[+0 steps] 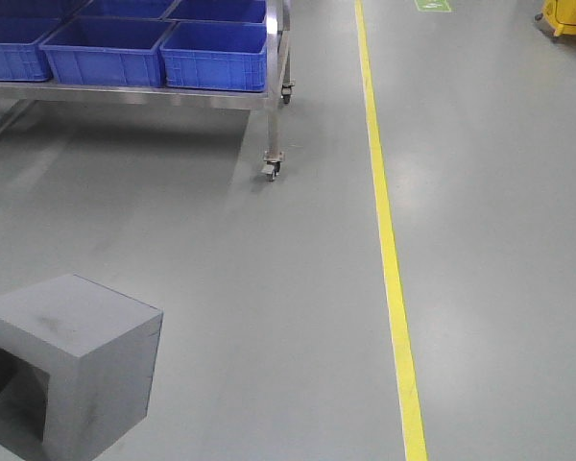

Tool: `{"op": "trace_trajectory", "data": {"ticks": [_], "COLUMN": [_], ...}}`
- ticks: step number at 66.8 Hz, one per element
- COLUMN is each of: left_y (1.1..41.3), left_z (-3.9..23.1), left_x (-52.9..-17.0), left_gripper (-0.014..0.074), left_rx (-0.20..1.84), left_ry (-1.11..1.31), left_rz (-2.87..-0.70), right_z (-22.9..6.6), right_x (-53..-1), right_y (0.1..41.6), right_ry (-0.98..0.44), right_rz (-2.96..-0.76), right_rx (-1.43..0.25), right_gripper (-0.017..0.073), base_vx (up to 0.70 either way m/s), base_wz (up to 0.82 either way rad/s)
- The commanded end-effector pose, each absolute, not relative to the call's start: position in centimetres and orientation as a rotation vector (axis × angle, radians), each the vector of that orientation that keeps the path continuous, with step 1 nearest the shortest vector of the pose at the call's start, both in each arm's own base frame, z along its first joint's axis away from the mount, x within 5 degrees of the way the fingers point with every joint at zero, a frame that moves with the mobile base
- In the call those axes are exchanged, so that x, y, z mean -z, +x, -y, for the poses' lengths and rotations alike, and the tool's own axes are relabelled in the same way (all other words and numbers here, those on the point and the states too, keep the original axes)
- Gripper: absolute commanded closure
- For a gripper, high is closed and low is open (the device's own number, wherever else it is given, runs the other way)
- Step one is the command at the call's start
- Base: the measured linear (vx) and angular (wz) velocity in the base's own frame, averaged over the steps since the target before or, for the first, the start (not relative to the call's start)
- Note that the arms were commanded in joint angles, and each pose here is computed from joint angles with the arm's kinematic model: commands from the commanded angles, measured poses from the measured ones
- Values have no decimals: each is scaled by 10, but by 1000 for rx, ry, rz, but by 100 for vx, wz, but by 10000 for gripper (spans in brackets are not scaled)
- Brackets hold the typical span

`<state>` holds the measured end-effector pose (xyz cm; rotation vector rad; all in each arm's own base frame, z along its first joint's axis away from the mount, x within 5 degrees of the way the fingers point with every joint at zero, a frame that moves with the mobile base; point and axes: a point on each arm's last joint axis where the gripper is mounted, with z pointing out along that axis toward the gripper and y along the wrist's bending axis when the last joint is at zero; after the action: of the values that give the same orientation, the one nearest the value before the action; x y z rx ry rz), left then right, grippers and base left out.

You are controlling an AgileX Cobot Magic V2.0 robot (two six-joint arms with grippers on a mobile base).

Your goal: Sort gray base to blue bin

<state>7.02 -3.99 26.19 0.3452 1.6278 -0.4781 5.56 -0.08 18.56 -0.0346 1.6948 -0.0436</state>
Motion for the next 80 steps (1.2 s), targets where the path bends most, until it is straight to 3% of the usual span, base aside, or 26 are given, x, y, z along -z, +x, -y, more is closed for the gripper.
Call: {"op": "trace_trajectory", "data": {"ticks": [1,80], "left_y": [68,68], "left_z": [43,43], "left_x": [-281,-281], "left_gripper": [601,601], "left_rx": [541,541], "left_ry": [347,347], "left_rz": [-1507,-1507], "right_z": [1,1], "right_x": [-191,-191], "right_y": [56,56], "right_ry": [-42,-42], "right_rz": [-1621,-1622], "right_rx": [59,59], "right_gripper": [564,564], "base_vx": [31,40], "base_wz": [-5,-4]}}
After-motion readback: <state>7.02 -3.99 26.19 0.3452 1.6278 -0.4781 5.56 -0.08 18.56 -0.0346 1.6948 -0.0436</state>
